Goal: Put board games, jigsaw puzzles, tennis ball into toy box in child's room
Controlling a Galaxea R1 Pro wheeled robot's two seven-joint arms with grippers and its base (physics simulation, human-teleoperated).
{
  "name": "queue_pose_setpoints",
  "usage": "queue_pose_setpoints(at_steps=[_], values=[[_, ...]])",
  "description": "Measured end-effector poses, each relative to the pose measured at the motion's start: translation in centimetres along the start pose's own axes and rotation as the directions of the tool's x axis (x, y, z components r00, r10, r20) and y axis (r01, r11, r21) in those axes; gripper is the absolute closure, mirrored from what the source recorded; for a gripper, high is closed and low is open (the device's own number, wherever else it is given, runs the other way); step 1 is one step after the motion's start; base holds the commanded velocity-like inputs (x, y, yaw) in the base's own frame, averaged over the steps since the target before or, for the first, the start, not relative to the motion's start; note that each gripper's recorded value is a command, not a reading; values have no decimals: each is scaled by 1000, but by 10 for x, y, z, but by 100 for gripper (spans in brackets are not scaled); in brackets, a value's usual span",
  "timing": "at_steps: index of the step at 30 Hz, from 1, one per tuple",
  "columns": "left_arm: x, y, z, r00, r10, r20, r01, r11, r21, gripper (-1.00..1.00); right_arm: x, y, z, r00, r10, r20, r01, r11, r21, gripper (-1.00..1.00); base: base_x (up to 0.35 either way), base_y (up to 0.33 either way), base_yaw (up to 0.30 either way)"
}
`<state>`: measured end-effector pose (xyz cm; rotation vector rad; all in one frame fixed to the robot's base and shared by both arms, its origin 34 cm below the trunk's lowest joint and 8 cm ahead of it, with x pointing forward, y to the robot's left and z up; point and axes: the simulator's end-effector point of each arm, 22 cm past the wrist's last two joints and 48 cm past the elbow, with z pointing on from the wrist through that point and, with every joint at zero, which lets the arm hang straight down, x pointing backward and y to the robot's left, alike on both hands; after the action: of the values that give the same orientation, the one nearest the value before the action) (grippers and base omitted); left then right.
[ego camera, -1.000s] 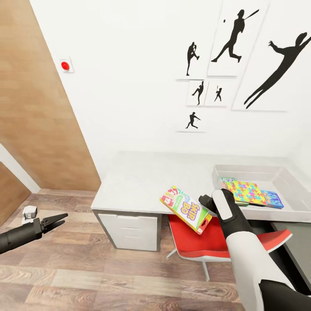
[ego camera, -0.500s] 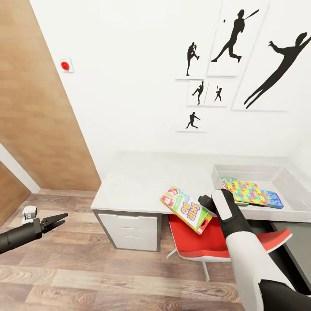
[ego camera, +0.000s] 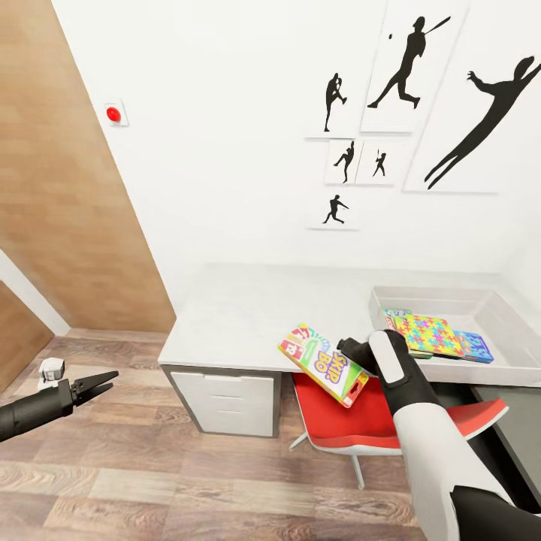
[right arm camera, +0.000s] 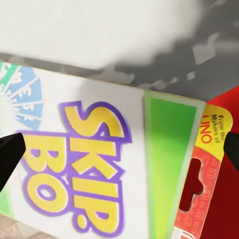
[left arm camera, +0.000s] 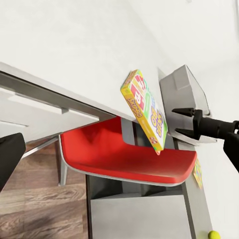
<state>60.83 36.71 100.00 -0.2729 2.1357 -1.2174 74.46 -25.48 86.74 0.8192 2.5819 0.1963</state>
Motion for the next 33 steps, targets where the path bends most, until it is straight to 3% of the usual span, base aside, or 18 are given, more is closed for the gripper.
queue_pose_setpoints(at_steps=[17,33], values=[[0,0,0,1000,1,1,-1,1000,0,-100,1,2,1,1000,-1,-5,1,1000,-10,-100,0,0,-6],[-1,-2,-1,1000,4,3,-4,1000,2,-100,0,3,-2,1000,0,-2,0,1000,-15,-100,0,0,-163]])
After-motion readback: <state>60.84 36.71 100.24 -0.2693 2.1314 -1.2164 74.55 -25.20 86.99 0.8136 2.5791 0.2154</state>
